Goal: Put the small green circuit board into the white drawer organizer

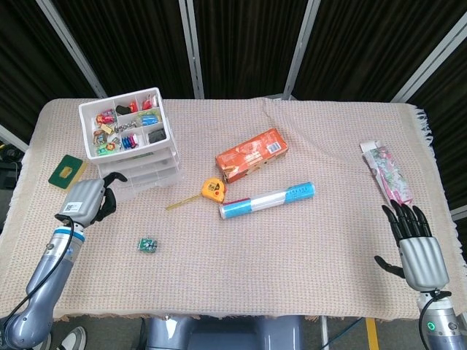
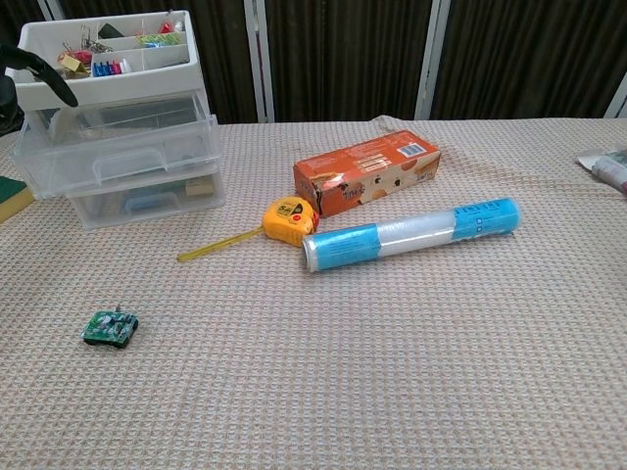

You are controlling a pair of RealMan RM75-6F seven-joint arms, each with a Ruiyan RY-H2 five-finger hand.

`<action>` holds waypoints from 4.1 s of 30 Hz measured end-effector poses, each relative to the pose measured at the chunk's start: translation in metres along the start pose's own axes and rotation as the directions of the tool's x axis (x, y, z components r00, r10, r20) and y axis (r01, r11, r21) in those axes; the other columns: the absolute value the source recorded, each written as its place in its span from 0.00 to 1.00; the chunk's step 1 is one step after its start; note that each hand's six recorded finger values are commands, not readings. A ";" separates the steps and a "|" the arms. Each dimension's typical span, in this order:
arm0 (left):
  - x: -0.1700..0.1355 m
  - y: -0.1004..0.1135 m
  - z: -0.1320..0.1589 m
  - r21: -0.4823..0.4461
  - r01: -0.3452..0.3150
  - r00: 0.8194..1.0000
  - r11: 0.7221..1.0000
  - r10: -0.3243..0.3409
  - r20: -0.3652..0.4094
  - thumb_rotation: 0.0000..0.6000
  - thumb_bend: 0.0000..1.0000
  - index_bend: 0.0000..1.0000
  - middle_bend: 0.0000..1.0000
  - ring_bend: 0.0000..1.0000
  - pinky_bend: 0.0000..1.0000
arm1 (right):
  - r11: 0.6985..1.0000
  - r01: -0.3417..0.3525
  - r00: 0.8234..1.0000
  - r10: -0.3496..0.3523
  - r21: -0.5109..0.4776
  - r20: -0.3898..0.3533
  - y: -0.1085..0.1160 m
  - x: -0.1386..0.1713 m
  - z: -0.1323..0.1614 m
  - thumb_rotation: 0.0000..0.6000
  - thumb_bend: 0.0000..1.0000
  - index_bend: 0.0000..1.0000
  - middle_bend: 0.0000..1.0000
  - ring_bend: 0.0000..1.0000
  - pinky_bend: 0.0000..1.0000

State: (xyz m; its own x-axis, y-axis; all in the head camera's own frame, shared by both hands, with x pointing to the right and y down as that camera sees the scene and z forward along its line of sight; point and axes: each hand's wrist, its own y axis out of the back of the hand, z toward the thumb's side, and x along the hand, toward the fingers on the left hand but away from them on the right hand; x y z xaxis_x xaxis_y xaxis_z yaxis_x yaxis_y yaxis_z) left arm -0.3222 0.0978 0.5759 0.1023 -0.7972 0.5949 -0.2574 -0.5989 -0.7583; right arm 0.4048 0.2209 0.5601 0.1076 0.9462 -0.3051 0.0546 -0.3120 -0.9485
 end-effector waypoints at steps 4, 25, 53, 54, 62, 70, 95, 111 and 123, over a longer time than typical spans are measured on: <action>-0.007 0.005 0.000 0.027 -0.036 0.999 0.999 0.035 0.026 1.00 0.37 0.26 0.89 0.87 0.66 | 1.000 0.001 1.000 -0.001 0.002 0.002 0.000 0.000 0.000 1.00 0.01 0.01 0.00 0.00 0.00; -0.066 -0.049 -0.028 0.306 0.055 0.988 0.951 -0.097 0.123 1.00 0.07 0.27 0.97 0.91 0.68 | 1.000 -0.002 1.000 0.002 0.005 0.008 -0.001 0.000 0.000 1.00 0.01 0.01 0.00 0.00 0.00; -0.048 -0.110 -0.020 0.492 0.083 0.973 0.867 -0.176 0.147 1.00 0.00 0.24 0.82 0.77 0.59 | 1.000 0.001 1.000 -0.001 -0.003 0.007 0.000 0.000 -0.001 1.00 0.01 0.01 0.00 0.00 0.00; -0.048 -0.111 -0.021 0.497 0.084 0.973 0.863 -0.179 0.145 1.00 0.00 0.25 0.82 0.78 0.59 | 1.000 0.002 1.000 -0.002 -0.003 0.007 0.000 0.000 -0.001 1.00 0.01 0.01 0.00 0.00 0.00; -0.037 -0.126 -0.020 0.531 0.107 0.971 0.841 -0.203 0.125 1.00 0.00 0.33 0.91 0.85 0.65 | 1.000 0.003 1.000 -0.003 -0.002 0.007 0.000 0.000 -0.001 1.00 0.01 0.01 0.00 0.00 0.00; -0.020 -0.146 -0.010 0.540 0.123 0.970 0.832 -0.215 0.110 1.00 0.02 0.41 0.96 0.88 0.68 | 1.000 0.003 1.000 -0.003 -0.005 0.005 0.001 0.000 -0.001 1.00 0.01 0.01 0.00 0.00 0.00; -0.006 -0.170 0.008 0.515 0.162 0.966 0.842 -0.241 0.090 1.00 0.50 0.52 0.97 0.89 0.69 | 1.000 0.000 1.000 0.000 -0.015 0.003 0.001 0.000 -0.001 1.00 0.01 0.01 0.00 0.00 0.00; -0.016 -0.117 0.049 0.375 -0.002 0.964 0.927 -0.098 0.246 1.00 0.50 0.55 0.97 0.89 0.69 | 1.000 -0.004 1.000 0.004 -0.010 0.003 0.000 0.000 -0.001 1.00 0.01 0.01 0.00 0.00 0.00; -0.033 -0.041 0.085 0.302 -0.187 0.930 0.935 0.069 0.362 1.00 0.50 0.55 0.97 0.89 0.69 | 1.000 -0.003 1.000 0.003 -0.008 0.005 0.000 0.000 -0.001 1.00 0.01 0.01 0.00 0.00 0.00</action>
State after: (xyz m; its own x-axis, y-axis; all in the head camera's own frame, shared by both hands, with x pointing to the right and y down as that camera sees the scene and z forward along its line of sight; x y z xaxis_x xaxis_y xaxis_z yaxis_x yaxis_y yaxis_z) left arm -0.2331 0.1426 0.5643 0.4253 -0.8098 0.4041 0.0302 -0.4336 -0.9006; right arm 0.4060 0.2207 0.5603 0.1029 0.9456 -0.3086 0.0626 -0.3158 -0.9468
